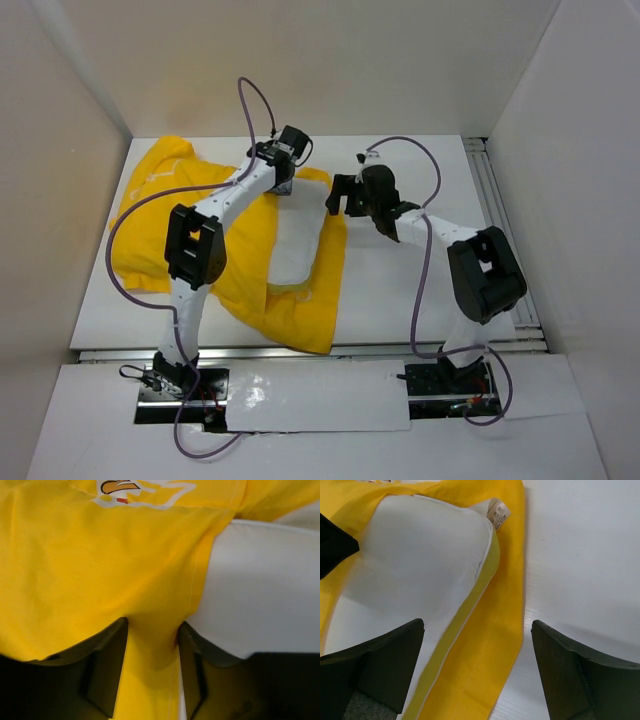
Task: Put the pillow into the pillowcase
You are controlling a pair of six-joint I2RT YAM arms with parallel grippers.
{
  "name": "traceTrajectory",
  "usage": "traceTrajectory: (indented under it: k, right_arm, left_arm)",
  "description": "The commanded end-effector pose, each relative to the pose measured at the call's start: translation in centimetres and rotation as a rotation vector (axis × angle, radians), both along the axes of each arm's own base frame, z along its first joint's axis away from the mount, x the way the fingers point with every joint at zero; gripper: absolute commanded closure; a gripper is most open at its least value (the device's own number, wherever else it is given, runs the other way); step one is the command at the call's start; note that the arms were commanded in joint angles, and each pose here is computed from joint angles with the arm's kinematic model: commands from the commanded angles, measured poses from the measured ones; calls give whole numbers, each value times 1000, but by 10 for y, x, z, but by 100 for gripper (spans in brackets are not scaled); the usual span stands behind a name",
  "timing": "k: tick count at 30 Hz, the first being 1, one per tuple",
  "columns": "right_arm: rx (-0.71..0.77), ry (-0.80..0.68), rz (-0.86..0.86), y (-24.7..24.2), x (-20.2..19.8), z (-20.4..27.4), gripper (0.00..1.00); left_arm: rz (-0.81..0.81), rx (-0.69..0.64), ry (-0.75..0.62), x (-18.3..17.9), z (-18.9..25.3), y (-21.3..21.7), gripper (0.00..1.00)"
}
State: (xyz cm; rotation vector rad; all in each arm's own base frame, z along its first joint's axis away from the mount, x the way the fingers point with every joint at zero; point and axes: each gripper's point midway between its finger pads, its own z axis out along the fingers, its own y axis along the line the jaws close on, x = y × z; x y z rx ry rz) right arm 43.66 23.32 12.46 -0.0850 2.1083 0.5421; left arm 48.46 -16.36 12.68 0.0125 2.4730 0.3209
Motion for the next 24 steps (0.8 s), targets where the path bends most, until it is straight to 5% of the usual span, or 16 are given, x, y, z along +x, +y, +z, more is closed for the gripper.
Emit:
traceTrajectory:
  k: [1, 3, 6, 10, 12, 14, 15, 17, 24]
  right_arm:
    - [55, -84, 46, 22, 22, 23, 6]
    - [84, -77, 69, 33, 30, 29, 6]
    - [135, -39, 114, 51, 38, 19, 6]
    - [159, -13, 154, 67, 49, 4, 7]
    - [188, 30, 240, 82, 44, -12, 20]
    - [204, 29, 339, 102, 44, -15, 42]
    - [200, 7, 421, 113, 36, -7, 72]
    - [183, -60, 509, 132, 24, 2, 95]
    - [114, -534, 650, 145, -52, 114, 100]
  left_arm:
    - [30, 5, -57, 18, 9, 3, 54]
    - [30, -11, -90, 24, 22, 0, 81]
    - [39, -19, -134, 30, 36, 0, 100]
    - [5, -64, -212, 34, 69, -10, 100]
    - [-12, -76, -232, 34, 81, -12, 100]
    - [-39, -94, -256, 29, 95, -18, 100]
    - [-51, -101, -266, 25, 101, -24, 100]
    - [-68, -112, -301, 22, 119, -27, 100]
    - [-139, -187, -400, -13, 184, -50, 100]
